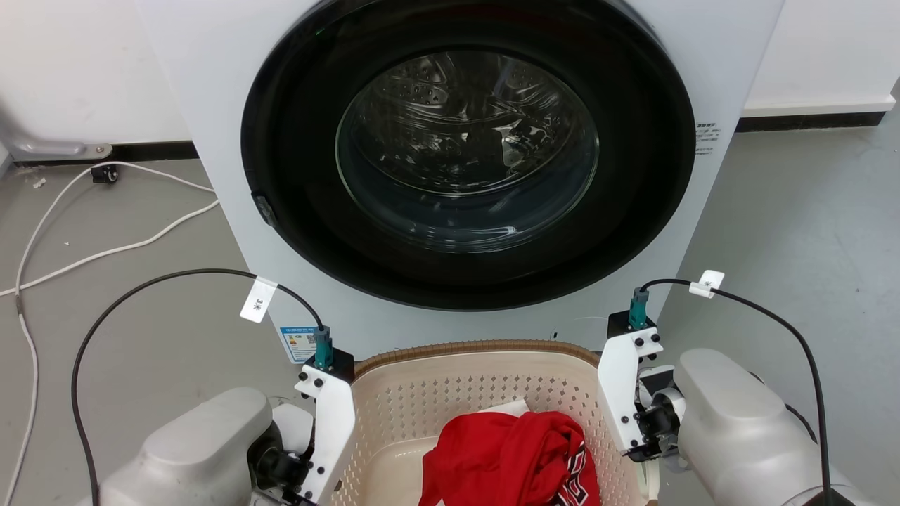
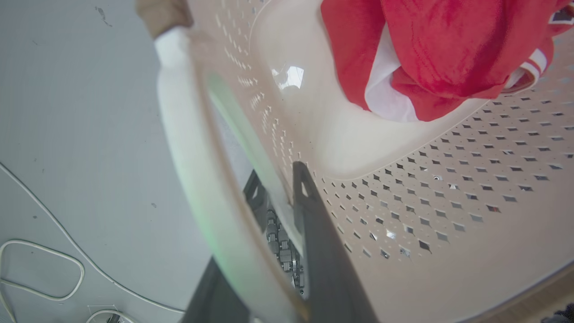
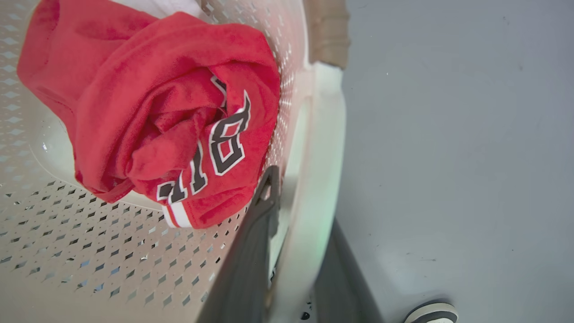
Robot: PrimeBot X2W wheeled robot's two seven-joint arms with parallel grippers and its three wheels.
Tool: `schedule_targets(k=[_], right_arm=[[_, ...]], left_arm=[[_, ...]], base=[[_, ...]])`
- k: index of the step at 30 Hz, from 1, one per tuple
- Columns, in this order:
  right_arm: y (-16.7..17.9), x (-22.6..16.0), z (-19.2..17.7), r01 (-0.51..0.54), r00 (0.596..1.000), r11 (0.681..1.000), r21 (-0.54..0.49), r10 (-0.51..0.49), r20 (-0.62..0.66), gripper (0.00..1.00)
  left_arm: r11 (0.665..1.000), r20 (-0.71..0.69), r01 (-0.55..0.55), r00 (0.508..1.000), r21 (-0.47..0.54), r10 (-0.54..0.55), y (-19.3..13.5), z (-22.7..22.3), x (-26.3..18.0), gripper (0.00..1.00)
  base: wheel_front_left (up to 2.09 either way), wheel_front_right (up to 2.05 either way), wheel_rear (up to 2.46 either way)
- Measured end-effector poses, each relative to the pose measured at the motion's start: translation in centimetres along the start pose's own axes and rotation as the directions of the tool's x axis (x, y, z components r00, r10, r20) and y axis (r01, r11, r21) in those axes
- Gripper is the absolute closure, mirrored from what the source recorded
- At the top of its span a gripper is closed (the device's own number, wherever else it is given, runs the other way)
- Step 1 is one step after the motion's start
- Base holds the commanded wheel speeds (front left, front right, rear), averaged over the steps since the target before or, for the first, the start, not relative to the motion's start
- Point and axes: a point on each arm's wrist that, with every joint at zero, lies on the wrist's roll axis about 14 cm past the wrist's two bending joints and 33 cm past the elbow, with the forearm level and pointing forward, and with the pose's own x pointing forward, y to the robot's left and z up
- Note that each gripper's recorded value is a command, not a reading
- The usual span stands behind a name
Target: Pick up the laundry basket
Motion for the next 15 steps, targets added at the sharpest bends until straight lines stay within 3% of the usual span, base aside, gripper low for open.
schedule_targets(k=[15], right_arm=[[0.11, -0.04, 0.06, -0.002, 1.0, 1.0, -0.002, 0.002, 0.001, 1.0]], left_arm=[[1.0, -0.002, -0.002, 1.0, -0.001, 0.002, 0.03, -0.1, -0.1, 1.0]], base=[[0.0, 0.0, 0.0]])
